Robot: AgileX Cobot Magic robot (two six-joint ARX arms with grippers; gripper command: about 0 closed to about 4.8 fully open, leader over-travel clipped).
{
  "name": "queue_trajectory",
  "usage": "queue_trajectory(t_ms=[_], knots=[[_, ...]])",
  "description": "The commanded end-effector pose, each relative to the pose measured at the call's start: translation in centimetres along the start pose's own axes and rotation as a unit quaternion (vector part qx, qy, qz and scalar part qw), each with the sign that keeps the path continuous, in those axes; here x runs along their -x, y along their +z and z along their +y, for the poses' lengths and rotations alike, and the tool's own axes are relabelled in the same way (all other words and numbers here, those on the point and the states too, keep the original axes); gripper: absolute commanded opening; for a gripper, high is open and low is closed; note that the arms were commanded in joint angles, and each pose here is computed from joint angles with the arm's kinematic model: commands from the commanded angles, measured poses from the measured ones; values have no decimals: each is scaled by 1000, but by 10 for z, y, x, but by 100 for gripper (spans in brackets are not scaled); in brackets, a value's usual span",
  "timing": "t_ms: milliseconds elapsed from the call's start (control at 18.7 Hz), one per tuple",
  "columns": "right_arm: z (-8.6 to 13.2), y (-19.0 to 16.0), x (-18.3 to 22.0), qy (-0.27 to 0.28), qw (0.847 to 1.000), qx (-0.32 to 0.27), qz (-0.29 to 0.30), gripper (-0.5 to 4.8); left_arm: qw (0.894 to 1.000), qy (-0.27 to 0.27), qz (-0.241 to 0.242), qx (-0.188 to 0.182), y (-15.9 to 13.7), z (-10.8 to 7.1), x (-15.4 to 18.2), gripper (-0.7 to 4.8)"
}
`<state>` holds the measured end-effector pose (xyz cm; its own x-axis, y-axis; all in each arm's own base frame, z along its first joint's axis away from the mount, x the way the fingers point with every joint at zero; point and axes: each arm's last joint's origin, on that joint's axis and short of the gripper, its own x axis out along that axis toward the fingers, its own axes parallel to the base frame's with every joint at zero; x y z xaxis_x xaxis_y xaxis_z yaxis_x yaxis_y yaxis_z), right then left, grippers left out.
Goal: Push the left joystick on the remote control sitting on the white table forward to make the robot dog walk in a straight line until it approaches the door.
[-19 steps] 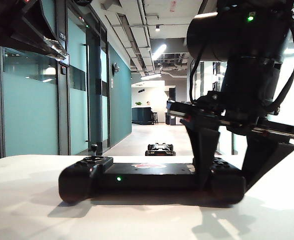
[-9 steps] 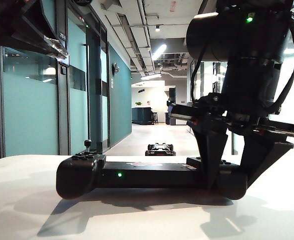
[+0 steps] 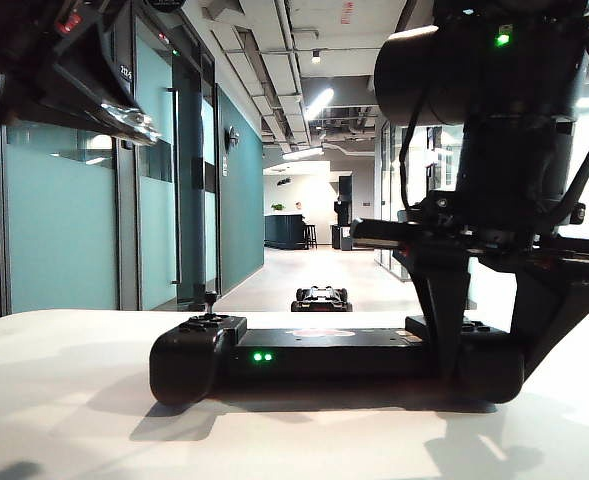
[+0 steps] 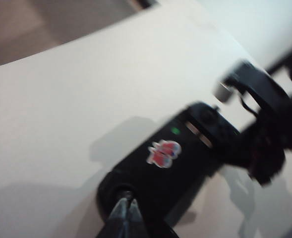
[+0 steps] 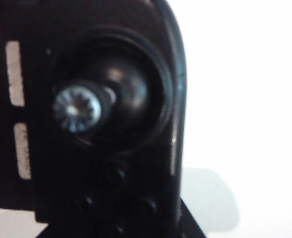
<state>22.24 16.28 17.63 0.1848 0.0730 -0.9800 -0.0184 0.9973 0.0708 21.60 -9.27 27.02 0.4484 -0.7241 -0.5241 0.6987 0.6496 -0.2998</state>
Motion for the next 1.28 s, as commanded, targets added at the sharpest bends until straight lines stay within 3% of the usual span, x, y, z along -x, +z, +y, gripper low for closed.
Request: queue_trajectory(t_ms=[54, 428, 696, 1285], knots=[[-1, -1, 0, -4, 1000, -9, 7, 197, 999, -35, 15, -22, -3, 4, -10, -5], [-1, -2, 0, -3, 1000, -20, 8, 197, 994, -71, 68, -38, -17, 21, -45, -5], [-1, -2, -1, -4, 1000, -21, 9, 197, 988, -104, 97, -60, -26, 12, -74, -5], [-2, -3, -1, -6, 1000, -21, 15, 197, 986, -105, 110, -63, -37, 27, -101, -5]])
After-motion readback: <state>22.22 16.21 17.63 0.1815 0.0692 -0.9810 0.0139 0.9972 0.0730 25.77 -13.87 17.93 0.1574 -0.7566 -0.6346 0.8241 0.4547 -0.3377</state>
